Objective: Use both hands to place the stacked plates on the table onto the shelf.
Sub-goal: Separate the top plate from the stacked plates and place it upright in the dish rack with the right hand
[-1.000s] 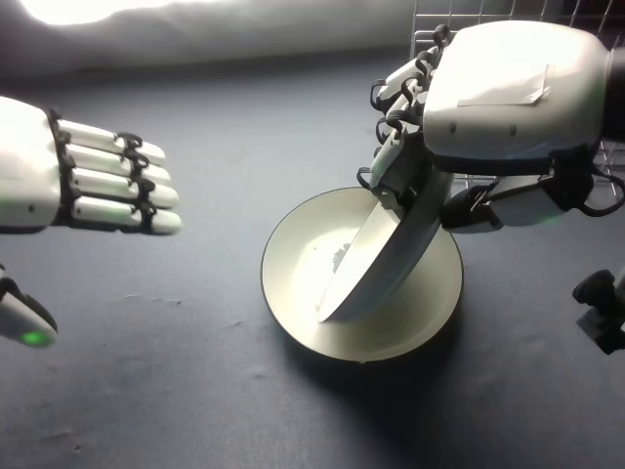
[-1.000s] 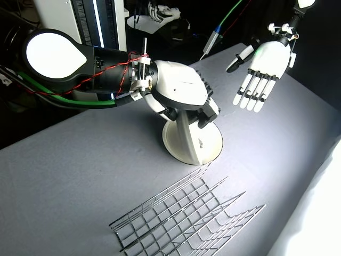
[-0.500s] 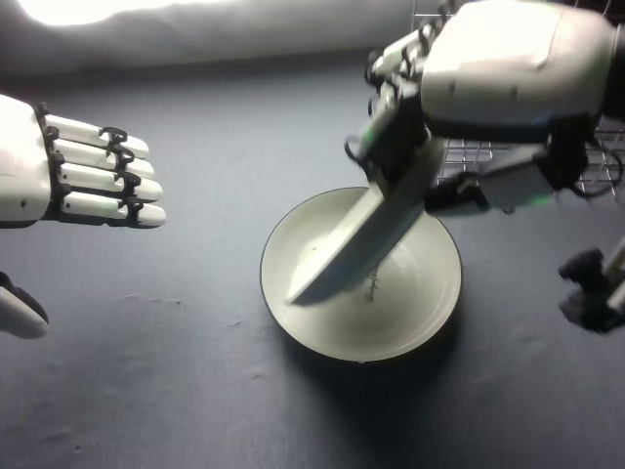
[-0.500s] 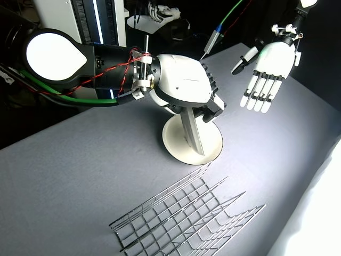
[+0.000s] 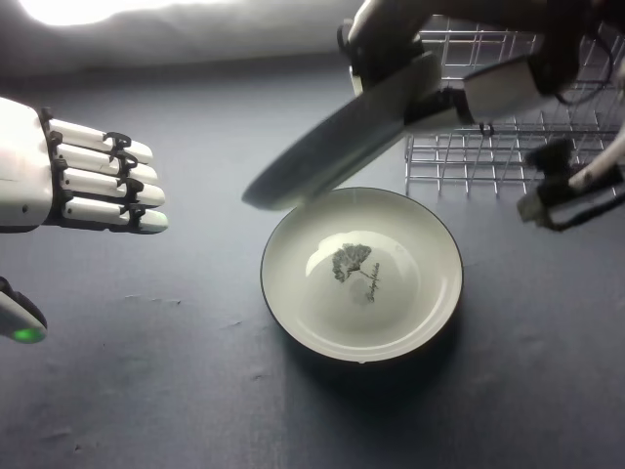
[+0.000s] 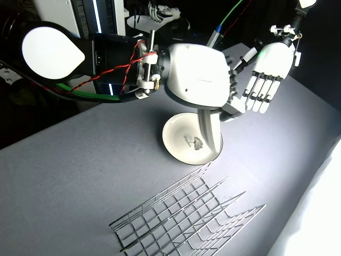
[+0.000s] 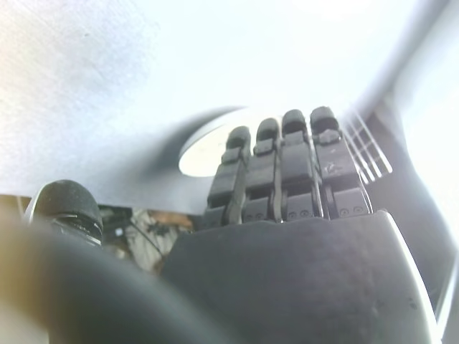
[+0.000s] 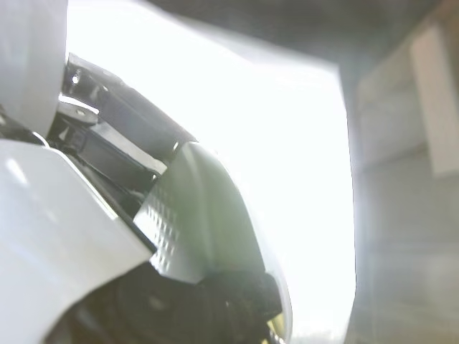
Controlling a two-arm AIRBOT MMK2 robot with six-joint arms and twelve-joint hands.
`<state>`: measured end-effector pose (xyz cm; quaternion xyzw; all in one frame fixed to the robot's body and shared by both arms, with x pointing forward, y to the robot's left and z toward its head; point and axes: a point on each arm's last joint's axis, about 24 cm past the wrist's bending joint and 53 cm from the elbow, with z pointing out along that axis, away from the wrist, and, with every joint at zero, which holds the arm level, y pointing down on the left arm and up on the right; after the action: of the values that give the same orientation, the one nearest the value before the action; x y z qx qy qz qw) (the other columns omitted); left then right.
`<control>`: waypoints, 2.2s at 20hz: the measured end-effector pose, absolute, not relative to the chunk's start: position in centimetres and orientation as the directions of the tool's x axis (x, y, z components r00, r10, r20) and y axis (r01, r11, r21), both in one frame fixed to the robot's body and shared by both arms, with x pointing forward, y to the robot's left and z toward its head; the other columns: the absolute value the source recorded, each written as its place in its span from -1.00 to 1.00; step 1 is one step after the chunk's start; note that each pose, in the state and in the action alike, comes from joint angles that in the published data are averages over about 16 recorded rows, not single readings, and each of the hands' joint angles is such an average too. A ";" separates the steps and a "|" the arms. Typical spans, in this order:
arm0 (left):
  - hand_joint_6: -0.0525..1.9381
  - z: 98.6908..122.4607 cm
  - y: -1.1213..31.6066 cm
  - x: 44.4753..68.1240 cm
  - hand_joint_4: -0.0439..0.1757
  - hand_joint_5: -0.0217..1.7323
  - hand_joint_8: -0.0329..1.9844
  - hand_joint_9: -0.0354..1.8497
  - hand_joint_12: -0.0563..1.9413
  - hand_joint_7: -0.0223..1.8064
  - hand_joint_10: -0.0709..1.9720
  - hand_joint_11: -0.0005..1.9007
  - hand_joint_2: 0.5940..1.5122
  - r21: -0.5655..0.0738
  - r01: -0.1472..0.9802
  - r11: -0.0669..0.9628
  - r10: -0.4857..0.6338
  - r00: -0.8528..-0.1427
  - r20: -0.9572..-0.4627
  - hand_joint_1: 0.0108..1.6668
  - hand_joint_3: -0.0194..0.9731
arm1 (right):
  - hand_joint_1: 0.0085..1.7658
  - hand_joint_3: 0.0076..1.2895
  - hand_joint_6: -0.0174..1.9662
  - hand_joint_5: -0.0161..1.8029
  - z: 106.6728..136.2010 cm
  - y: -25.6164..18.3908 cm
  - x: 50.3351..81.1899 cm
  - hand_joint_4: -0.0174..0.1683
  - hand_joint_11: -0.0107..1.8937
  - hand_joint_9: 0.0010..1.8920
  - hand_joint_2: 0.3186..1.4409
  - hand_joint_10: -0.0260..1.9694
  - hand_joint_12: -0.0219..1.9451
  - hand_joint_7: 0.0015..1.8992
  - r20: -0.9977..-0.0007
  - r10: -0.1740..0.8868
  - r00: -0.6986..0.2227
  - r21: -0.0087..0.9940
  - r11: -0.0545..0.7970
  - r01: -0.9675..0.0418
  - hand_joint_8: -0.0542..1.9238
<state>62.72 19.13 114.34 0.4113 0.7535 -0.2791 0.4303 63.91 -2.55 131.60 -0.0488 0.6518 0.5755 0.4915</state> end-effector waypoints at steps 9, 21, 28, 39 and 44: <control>-0.94 114.2 19.0 62.5 -0.58 -0.96 -0.98 -0.94 -0.94 -0.96 -0.92 -0.98 0.05 -0.058 0.866 0.496 0.391 -0.282 -0.876 -0.99 -0.92 | 0.55 -0.99 -0.08 0.04 133.1 -3.8 66.9 -0.85 -0.46 -0.09 0.21 0.25 0.33 0.14 -0.536 0.628 -0.565 0.830 0.266 -0.491 -0.12; -0.94 114.2 18.8 62.5 -0.58 -0.95 -0.98 -0.94 -0.94 -0.95 -0.92 -0.98 0.05 -0.052 0.870 0.489 0.396 -0.275 -0.876 -0.99 -0.92 | 0.56 -0.99 -0.10 0.04 135.3 -5.2 69.0 -0.89 -0.45 -0.09 0.21 0.24 0.33 0.15 -0.256 0.743 -0.619 0.946 0.062 -0.317 -0.14; -0.94 114.3 18.7 62.4 -0.58 -0.95 -0.98 -0.94 -0.94 -0.95 -0.92 -0.98 0.05 -0.055 0.873 0.485 0.394 -0.273 -0.878 -0.99 -0.92 | 0.56 -0.99 -0.10 0.04 135.8 -8.3 69.6 -0.90 -0.46 -0.08 0.22 0.24 0.33 0.15 -0.183 0.786 -0.591 0.962 0.020 -0.271 -0.14; -0.94 115.3 16.9 61.2 -0.58 -0.95 -0.98 -0.94 -0.94 -0.95 -0.92 -0.98 0.04 -0.101 0.900 0.424 0.352 -0.267 -0.897 -0.99 -0.92 | 0.56 -0.99 -0.12 0.04 134.8 -13.6 69.6 -0.90 -0.43 -0.08 0.22 0.23 0.28 0.15 -0.162 0.835 -0.526 0.972 0.043 -0.231 -0.14; -0.94 115.8 15.2 59.9 -0.58 -0.95 -0.98 -0.94 -0.94 -0.95 -0.92 -0.98 0.03 -0.131 0.926 0.355 0.332 -0.256 -0.908 -0.99 -0.92 | 0.56 -0.99 -0.13 0.04 133.9 -15.3 69.6 -0.90 -0.42 -0.09 0.22 0.23 0.27 0.15 -0.169 0.847 -0.503 0.974 0.064 -0.219 -0.14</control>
<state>59.94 15.24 115.79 0.4437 0.7087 -0.3544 0.4186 69.60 -15.28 133.95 0.2643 0.5947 0.6308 0.4226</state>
